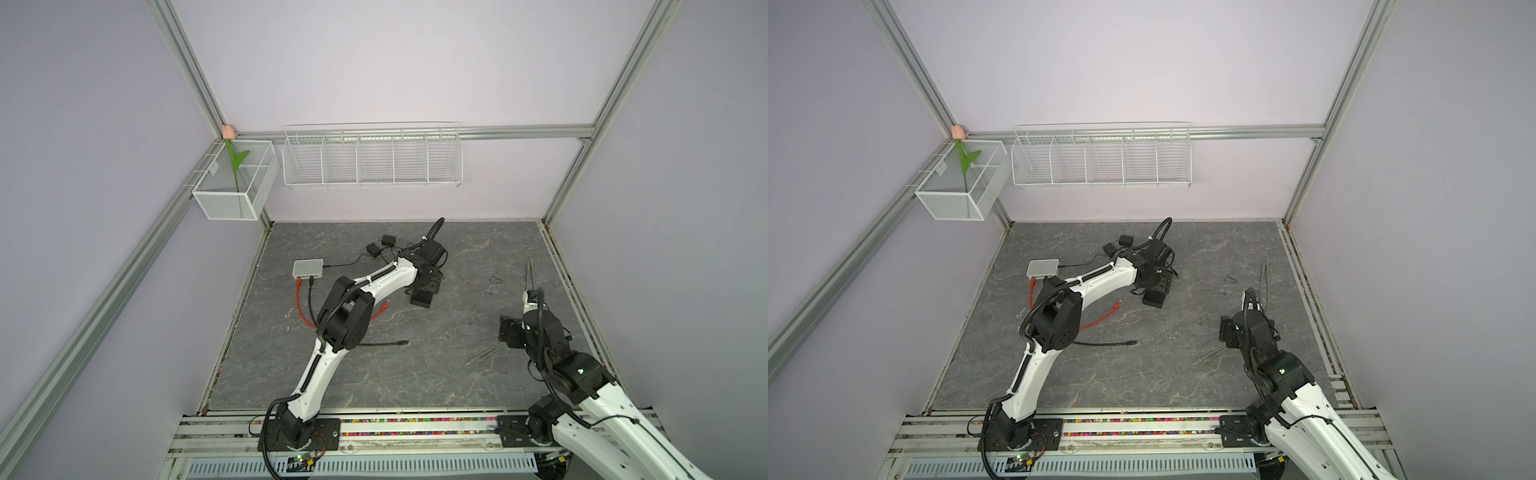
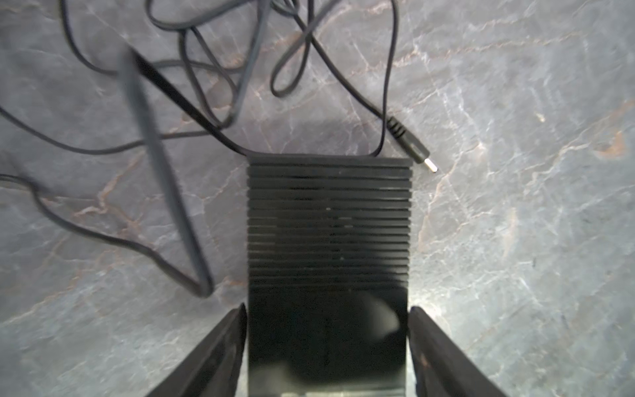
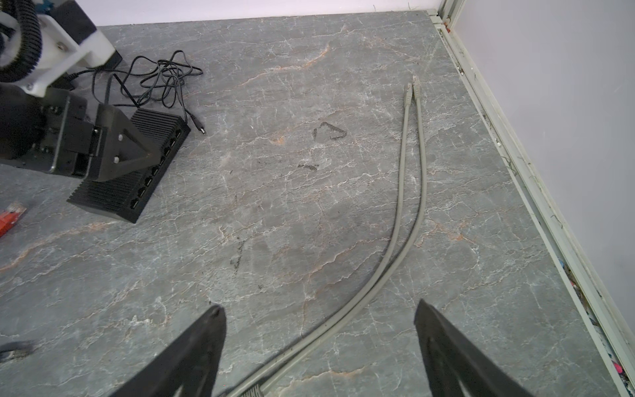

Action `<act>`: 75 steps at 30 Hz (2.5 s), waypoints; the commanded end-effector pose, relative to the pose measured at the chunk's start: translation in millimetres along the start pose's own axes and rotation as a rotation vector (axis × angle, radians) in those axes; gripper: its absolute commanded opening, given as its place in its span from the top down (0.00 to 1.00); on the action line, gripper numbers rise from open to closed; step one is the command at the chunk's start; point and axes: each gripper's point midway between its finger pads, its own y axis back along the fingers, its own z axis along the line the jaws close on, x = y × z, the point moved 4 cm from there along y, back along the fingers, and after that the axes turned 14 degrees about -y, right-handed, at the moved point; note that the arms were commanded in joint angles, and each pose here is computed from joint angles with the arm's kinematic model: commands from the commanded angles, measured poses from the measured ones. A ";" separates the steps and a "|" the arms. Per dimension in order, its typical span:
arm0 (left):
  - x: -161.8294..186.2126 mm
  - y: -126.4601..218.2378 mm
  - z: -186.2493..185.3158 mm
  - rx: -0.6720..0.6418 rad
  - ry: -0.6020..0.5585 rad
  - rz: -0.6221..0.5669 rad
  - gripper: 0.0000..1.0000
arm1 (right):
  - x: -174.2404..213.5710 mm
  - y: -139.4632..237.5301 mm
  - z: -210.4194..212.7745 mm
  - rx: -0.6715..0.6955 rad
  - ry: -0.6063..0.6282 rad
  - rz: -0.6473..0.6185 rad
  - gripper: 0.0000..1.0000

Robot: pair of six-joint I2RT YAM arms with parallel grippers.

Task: Insert the plug into the switch port
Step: 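Move the left gripper over the black ribbed switch and close on it, then lift the black switch with the left gripper and turn it upright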

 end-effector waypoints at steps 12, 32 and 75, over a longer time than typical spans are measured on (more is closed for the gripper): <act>35.3 -34.8 2.1 -0.054 -0.047 0.136 0.32 | -2.6 2.9 -4.9 0.016 -0.013 -0.034 0.11; 22.4 1.7 0.7 -0.021 -0.083 0.068 0.94 | -2.7 3.7 -6.3 0.021 -0.020 -0.038 0.11; 123.1 283.7 13.3 0.315 -0.082 -0.935 1.00 | -1.0 -51.8 92.3 -0.251 0.130 0.265 0.11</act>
